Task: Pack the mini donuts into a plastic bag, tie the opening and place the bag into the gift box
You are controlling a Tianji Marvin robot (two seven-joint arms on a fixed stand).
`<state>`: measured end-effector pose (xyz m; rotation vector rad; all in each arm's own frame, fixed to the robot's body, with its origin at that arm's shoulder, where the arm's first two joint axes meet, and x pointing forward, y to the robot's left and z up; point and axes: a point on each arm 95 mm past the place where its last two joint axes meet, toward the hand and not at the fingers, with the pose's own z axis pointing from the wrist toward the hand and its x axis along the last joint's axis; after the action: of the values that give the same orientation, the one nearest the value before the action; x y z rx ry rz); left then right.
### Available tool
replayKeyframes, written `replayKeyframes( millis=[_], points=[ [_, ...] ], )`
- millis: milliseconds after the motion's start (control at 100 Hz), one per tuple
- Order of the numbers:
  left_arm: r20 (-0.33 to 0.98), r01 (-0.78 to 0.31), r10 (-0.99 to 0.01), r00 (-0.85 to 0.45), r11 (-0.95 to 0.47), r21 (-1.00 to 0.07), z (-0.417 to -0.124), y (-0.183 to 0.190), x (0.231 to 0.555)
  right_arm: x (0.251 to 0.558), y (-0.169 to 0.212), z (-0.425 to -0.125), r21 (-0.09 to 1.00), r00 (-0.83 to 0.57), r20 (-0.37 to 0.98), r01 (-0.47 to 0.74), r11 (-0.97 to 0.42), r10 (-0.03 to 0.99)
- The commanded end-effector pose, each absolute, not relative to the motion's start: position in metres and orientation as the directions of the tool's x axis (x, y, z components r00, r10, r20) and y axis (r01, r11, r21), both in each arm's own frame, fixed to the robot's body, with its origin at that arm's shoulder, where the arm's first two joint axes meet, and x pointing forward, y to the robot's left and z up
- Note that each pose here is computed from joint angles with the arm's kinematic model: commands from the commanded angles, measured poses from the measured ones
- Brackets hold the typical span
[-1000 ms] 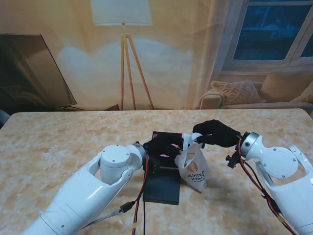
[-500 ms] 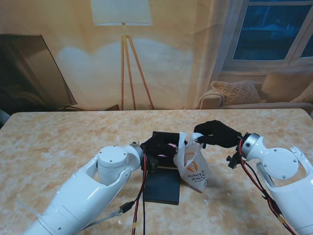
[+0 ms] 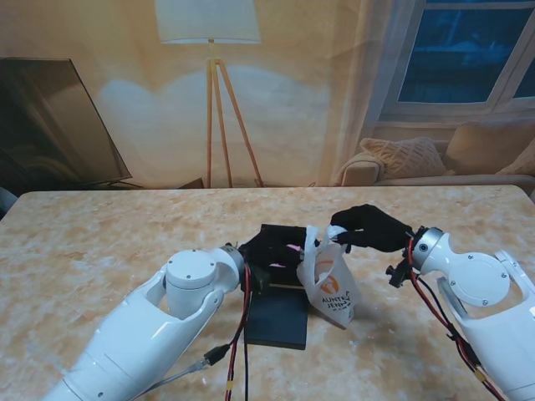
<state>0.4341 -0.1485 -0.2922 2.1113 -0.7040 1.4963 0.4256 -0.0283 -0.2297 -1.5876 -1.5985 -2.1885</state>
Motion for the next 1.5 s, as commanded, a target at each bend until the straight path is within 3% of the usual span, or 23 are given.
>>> replayKeyframes(
  millis=[0, 240, 760, 1490],
  points=[
    [0.954, -0.640, -0.133, 0.270, -0.764, 0.075, -0.290, -0.150, 0.429, 0.423, -0.025, -0.234, 0.698, -0.477, 0.715, 0.530, -0.481, 0.512],
    [0.947, -0.603, -0.056, 0.315, -0.783, 0.155, -0.284, -0.146, 0.419, 0.423, -0.027, -0.233, 0.702, -0.469, 0.711, 0.521, -0.486, 0.524],
    [0.959, -0.676, 0.010, 0.285, -0.706, 0.209, -0.271, -0.133, 0.402, 0.420, -0.037, -0.227, 0.724, -0.475, 0.689, 0.481, -0.494, 0.547],
    [0.979, -0.704, -0.023, 0.201, -0.699, 0.128, -0.263, -0.146, 0.387, 0.413, -0.044, -0.226, 0.766, -0.514, 0.637, 0.500, -0.404, 0.575]
  ],
)
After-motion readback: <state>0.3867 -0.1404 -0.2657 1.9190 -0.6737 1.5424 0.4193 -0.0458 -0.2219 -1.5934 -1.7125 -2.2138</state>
